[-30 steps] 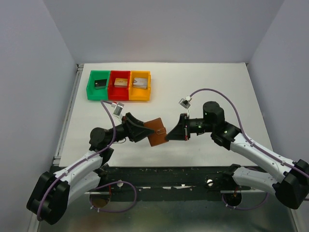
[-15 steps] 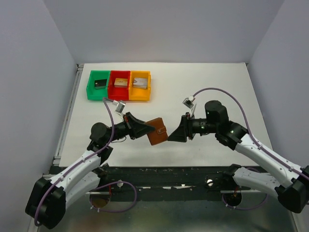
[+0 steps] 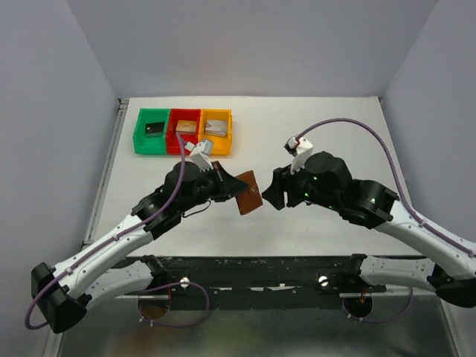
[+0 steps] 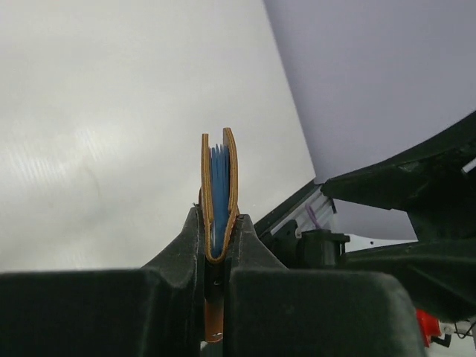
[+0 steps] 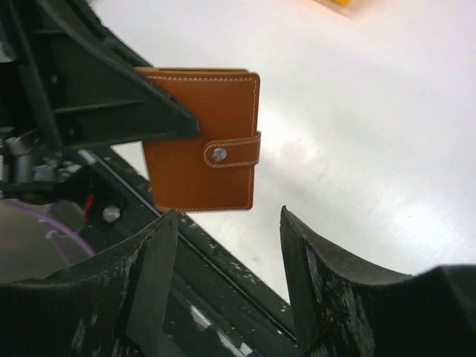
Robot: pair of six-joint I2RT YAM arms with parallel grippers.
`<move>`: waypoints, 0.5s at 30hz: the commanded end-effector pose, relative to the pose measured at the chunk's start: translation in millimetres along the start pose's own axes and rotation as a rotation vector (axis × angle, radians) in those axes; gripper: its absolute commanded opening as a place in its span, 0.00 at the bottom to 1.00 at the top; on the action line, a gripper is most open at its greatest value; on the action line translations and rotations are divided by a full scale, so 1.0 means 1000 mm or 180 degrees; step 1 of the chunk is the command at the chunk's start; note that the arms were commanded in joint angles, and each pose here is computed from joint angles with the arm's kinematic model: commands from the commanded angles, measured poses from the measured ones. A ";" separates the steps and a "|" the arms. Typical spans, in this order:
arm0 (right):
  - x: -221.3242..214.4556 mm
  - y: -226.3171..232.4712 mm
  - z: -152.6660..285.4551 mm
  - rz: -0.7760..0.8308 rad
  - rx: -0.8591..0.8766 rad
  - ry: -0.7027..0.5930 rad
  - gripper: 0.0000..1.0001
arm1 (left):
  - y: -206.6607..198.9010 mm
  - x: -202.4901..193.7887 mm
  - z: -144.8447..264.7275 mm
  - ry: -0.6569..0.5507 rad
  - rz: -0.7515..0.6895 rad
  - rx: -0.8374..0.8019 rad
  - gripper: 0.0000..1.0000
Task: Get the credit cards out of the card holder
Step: Open the card holder at the center of the board.
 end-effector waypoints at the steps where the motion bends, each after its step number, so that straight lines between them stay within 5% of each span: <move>1: -0.005 -0.029 -0.008 0.0423 -0.0935 -0.0005 0.65 | 0.012 -0.004 0.000 0.0142 0.0173 0.0887 0.00; 15: -0.010 -0.008 -0.032 0.0603 -0.1137 0.0050 0.64 | -0.006 -0.009 -0.008 0.0133 0.0433 0.1025 0.00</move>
Point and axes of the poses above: each gripper's point midway between its finger pads, its own z axis back along the fingers, its own y axis along the line the jaws close on, x = y × z, the point moved 2 cm from there along z, back along the fingers, and after that the axes turned 9 degrees about -z, right-handed, at the moved point
